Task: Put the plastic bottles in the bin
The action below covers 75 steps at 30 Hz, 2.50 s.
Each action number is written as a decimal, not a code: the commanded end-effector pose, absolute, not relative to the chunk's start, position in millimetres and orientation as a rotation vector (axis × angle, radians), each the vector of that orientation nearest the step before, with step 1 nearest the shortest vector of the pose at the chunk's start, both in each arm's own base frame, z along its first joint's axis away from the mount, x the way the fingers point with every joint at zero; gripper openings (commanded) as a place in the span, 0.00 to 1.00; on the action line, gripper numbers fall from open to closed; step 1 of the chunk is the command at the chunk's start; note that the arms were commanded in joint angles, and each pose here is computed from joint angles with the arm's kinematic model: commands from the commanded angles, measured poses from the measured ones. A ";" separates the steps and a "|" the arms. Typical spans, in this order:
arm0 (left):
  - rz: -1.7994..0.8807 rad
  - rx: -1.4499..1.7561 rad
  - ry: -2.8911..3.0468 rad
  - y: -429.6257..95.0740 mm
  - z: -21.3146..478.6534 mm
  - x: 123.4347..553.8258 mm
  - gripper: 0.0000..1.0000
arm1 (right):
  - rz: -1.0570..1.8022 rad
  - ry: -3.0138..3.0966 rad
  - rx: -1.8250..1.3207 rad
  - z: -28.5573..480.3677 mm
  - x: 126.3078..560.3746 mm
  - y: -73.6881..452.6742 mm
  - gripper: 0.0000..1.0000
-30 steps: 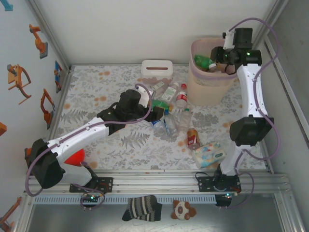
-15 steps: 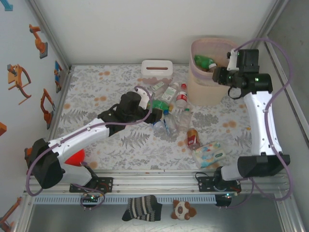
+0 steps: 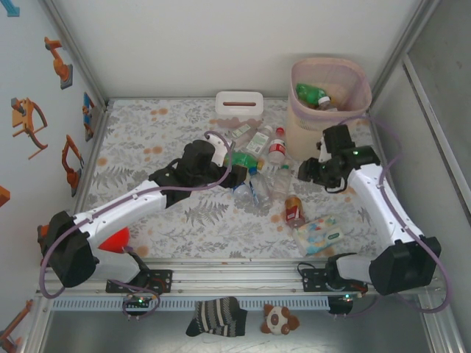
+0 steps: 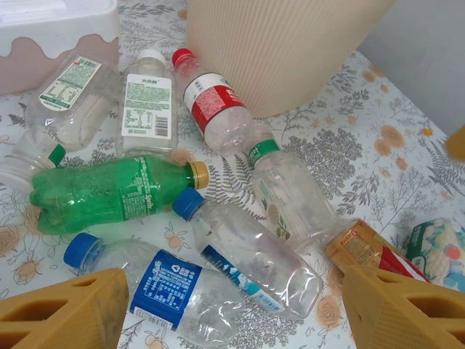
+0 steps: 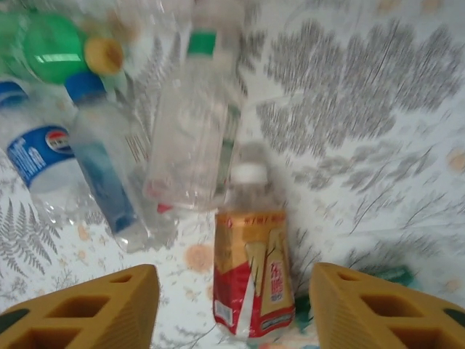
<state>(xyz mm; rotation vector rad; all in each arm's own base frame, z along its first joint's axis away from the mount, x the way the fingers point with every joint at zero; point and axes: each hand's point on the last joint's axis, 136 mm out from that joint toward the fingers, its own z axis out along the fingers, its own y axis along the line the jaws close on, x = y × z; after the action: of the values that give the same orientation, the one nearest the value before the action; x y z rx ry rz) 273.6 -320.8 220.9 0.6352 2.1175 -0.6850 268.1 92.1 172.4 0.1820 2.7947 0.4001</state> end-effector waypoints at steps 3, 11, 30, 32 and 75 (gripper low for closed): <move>-0.719 0.625 2.120 -326.1 228.4 276.1 0.77 | 0.420 2.850 0.253 138.4 249.6 100.4 0.64; -0.706 0.633 2.139 -322.2 237.4 273.3 0.77 | 0.357 2.950 0.237 81.6 234.2 105.2 0.67; -0.763 0.863 1.988 -336.7 249.6 260.6 0.79 | 0.354 3.064 0.122 28.3 240.1 116.0 0.64; -0.758 0.877 2.015 -336.9 241.4 258.8 0.79 | 0.341 3.062 0.120 28.0 241.1 114.5 0.63; -0.706 0.751 2.037 -372.1 231.3 267.9 0.79 | 0.171 2.466 0.050 256.5 332.7 94.5 0.58</move>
<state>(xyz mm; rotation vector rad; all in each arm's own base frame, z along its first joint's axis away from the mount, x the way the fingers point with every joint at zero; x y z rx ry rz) 266.8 -368.2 218.1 0.7928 2.0664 -0.6775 325.8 98.3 239.7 0.0845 2.4973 0.2288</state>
